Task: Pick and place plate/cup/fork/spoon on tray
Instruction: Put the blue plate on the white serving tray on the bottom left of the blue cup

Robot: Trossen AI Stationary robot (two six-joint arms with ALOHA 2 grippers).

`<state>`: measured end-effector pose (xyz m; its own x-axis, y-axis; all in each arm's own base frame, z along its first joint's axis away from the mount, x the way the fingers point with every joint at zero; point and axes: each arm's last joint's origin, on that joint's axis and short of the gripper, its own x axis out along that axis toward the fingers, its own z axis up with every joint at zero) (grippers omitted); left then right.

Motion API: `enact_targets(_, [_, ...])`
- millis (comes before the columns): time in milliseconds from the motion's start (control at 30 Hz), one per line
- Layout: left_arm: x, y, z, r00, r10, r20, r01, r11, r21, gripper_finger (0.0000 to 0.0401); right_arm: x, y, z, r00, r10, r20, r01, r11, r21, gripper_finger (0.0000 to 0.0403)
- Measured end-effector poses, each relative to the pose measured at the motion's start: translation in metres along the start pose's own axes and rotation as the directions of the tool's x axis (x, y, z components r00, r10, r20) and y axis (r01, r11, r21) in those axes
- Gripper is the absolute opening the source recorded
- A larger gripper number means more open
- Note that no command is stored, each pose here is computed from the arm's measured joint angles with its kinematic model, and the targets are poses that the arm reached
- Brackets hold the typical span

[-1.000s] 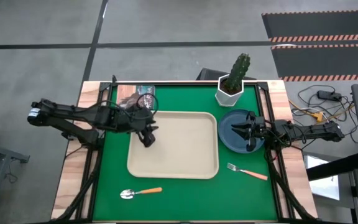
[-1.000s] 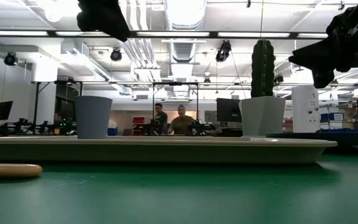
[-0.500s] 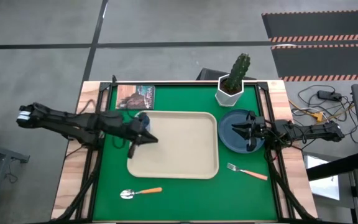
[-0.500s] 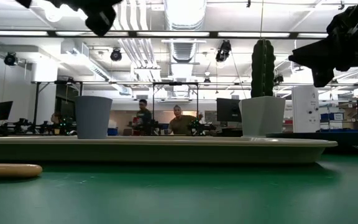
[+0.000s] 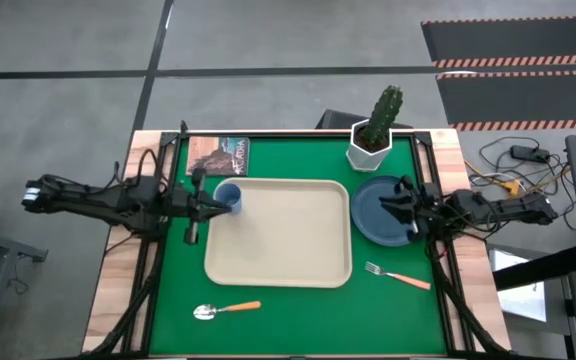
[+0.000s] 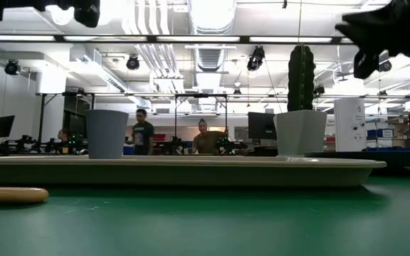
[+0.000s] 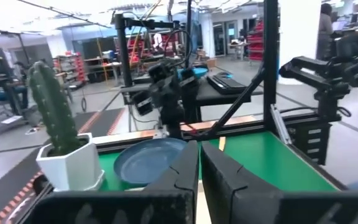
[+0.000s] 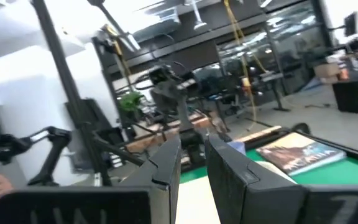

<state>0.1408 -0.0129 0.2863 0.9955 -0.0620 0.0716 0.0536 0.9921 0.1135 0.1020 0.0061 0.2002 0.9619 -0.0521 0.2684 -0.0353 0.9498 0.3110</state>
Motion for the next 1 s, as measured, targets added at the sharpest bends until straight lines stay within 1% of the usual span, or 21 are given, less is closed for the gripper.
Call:
enact_targets(167, [-0.008,-0.002,-0.018,1.000,-0.001,-0.017,0.001,1.000,-0.019,0.0000,0.010,0.009,0.013,0.999,0.027,-0.018,-0.028,0.999,-0.036,0.0063])
enact_targets(233, [-0.010,-0.003,-0.026,1.000,-0.002,-0.021,0.001,1.000,-0.023,0.0000,0.016,0.015,0.020,0.999,0.037,-0.039,-0.040,0.997,-0.070,0.0063])
enact_targets(300, [-0.013,-0.003,-0.033,1.000,-0.001,-0.013,0.000,1.000,-0.029,0.0000,0.024,0.019,0.023,0.995,0.031,-0.097,-0.042,0.993,-0.109,0.0063])
enact_targets(400, [-0.019,-0.004,-0.042,1.000,0.001,0.001,-0.001,0.999,-0.032,0.0000,0.041,0.025,0.025,0.977,-0.011,-0.213,-0.021,0.989,-0.149,0.0063])
enact_targets(533, [-0.025,-0.005,-0.050,1.000,0.008,0.025,-0.007,0.999,-0.033,0.0000,0.057,0.031,0.028,0.922,-0.117,-0.369,0.043,0.978,-0.202,0.0063])
enact_targets(600, [-0.027,-0.004,-0.050,0.999,0.031,0.037,-0.030,0.999,-0.034,0.0000,0.063,0.032,0.032,0.881,-0.178,-0.438,0.088,0.972,-0.219,0.0063])
enact_targets(667, [-0.029,-0.003,-0.049,0.997,0.059,0.048,-0.058,0.998,-0.036,0.0000,0.067,0.034,0.035,0.829,-0.221,-0.514,0.122,0.968,-0.218,0.0063])
enact_targets(800, [-0.031,0.000,-0.043,0.984,0.151,0.092,-0.148,0.988,-0.042,0.0000,0.069,0.036,0.039,0.699,-0.288,-0.655,0.210,0.958,-0.198,0.0063])
enact_targets(900, [-0.032,0.002,-0.041,0.969,0.222,0.107,-0.218,0.975,-0.053,0.0000,0.066,0.037,0.033,0.577,-0.329,-0.748,0.268,0.941,-0.208,0.0063])
enact_targets(933, [-0.032,0.003,-0.041,0.965,0.242,0.100,-0.238,0.970,-0.054,0.0000,0.065,0.038,0.032,0.545,-0.339,-0.767,0.292,0.934,-0.206,0.0063])
enact_targets(1000, [-0.033,0.004,-0.041,0.956,0.277,0.097,-0.272,0.961,-0.058,0.0000,0.063,0.040,0.030,0.501,-0.347,-0.793,0.338,0.922,-0.190,0.0063])
